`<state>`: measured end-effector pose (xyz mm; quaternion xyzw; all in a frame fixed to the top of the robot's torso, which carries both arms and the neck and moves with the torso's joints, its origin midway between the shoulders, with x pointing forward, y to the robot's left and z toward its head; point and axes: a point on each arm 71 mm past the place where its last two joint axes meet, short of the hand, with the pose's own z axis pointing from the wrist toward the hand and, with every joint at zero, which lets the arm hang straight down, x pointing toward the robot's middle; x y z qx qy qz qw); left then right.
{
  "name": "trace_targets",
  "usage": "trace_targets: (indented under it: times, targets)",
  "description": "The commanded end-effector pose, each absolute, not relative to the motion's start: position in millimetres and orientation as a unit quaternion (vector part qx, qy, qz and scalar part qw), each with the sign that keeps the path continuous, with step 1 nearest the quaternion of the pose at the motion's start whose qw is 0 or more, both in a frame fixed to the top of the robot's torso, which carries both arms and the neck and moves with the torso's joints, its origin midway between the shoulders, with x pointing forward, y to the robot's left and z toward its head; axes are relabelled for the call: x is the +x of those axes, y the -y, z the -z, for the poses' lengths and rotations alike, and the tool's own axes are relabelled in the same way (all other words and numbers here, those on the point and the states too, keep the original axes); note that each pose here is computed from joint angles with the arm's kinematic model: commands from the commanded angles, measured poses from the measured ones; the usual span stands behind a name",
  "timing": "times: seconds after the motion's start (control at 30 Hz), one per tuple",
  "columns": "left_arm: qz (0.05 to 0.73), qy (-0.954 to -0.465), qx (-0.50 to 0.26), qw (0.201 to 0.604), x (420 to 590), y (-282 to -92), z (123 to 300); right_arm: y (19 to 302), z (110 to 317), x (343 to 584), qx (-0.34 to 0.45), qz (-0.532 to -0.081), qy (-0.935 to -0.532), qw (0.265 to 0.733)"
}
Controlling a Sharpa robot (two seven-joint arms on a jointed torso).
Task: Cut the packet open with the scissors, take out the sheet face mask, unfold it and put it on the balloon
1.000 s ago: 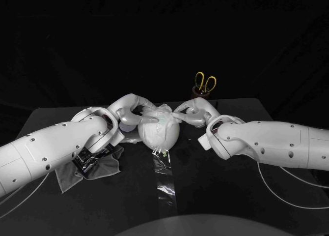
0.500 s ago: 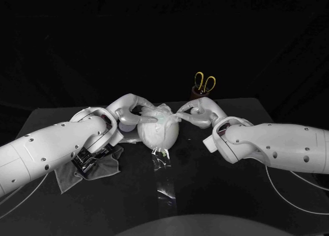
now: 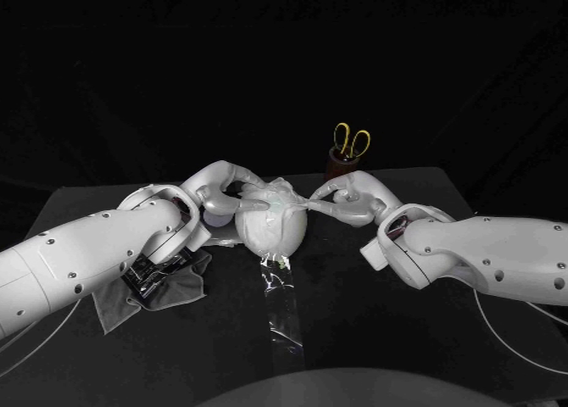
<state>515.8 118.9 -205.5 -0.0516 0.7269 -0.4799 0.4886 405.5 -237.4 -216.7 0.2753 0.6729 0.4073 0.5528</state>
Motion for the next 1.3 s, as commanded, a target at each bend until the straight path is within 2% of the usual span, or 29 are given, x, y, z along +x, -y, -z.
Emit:
trace_targets:
  times: [0.03, 0.23, 0.73, 1.07, 1.3]
  targets:
    - [0.481, -0.731, -0.051, 0.481, 515.0, -117.4, 206.7, 235, 221, 402, 0.235, -0.405, -0.711, 0.525]
    - [0.481, -0.731, -0.051, 0.481, 515.2, -117.6, 206.8, 246, 228, 401, 0.205, -0.380, -0.741, 0.515]
    - [0.480, -0.731, -0.053, 0.482, 515.6, -119.0, 206.9, 276, 235, 409, 0.166, -0.335, -0.763, 0.528]
    - [0.480, -0.731, -0.054, 0.482, 515.7, -119.1, 207.1, 275, 239, 414, 0.156, -0.332, -0.770, 0.522]
    - [0.480, -0.732, -0.053, 0.481, 515.6, -118.6, 207.3, 274, 239, 418, 0.154, -0.329, -0.763, 0.535]
